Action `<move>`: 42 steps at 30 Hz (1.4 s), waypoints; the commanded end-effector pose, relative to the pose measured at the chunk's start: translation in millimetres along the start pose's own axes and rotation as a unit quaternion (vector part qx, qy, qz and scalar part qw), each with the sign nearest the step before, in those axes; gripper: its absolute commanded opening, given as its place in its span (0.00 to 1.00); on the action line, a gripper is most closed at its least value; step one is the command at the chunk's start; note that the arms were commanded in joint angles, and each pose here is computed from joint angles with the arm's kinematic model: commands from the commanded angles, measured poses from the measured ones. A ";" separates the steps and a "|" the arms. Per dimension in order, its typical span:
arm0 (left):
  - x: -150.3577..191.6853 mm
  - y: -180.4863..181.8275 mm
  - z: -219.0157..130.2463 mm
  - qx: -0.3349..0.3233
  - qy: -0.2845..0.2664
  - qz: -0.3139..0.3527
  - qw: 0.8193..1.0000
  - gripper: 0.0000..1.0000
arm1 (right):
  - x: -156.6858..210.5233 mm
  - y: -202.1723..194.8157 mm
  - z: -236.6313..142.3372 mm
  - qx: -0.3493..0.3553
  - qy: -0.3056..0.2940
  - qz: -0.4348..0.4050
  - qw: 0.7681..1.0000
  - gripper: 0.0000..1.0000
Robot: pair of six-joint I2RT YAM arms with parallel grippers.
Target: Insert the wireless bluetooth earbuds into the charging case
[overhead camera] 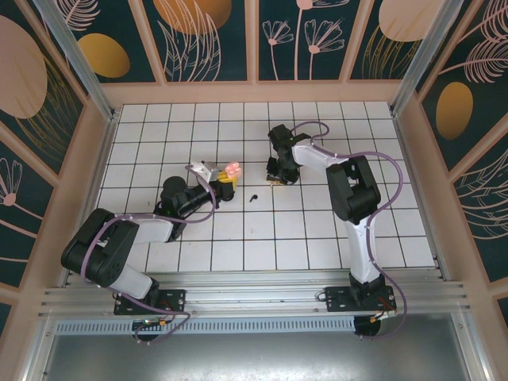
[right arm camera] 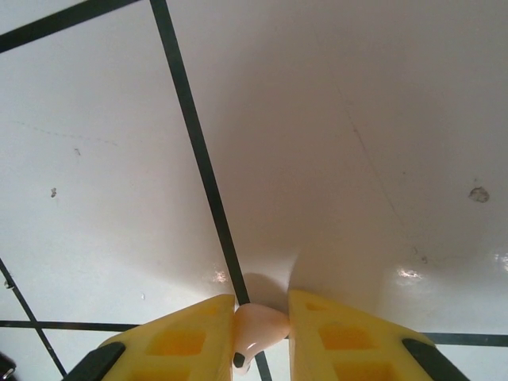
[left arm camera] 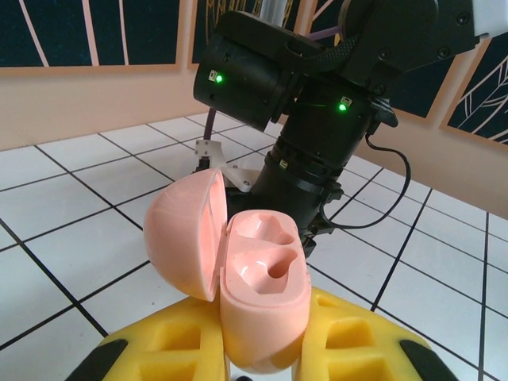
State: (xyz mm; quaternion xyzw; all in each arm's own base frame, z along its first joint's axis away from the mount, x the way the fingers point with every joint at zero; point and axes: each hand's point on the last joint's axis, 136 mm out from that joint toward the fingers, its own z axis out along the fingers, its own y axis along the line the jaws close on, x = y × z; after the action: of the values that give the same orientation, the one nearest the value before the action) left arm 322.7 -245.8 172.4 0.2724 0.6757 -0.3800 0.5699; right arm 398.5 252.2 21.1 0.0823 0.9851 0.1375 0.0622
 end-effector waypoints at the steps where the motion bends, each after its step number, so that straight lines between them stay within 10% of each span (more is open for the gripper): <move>1: -10.1 0.0 1.9 0.003 -0.009 0.023 1.000 0.10 | 1.8 5.0 -5.8 -0.017 -0.021 0.009 1.000 0.21; 42: 38.6 -35.8 86.3 0.085 0.028 0.031 0.995 0.06 | 25.4 40.3 -170.9 -0.170 -0.296 -0.013 0.940 0.19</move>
State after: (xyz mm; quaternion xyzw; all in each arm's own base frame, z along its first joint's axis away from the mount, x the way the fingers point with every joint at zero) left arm 335.6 -331.3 133.1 0.3436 0.6578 -0.3991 0.5384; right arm 349.2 251.9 179.8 0.0869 0.8970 0.2751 0.3348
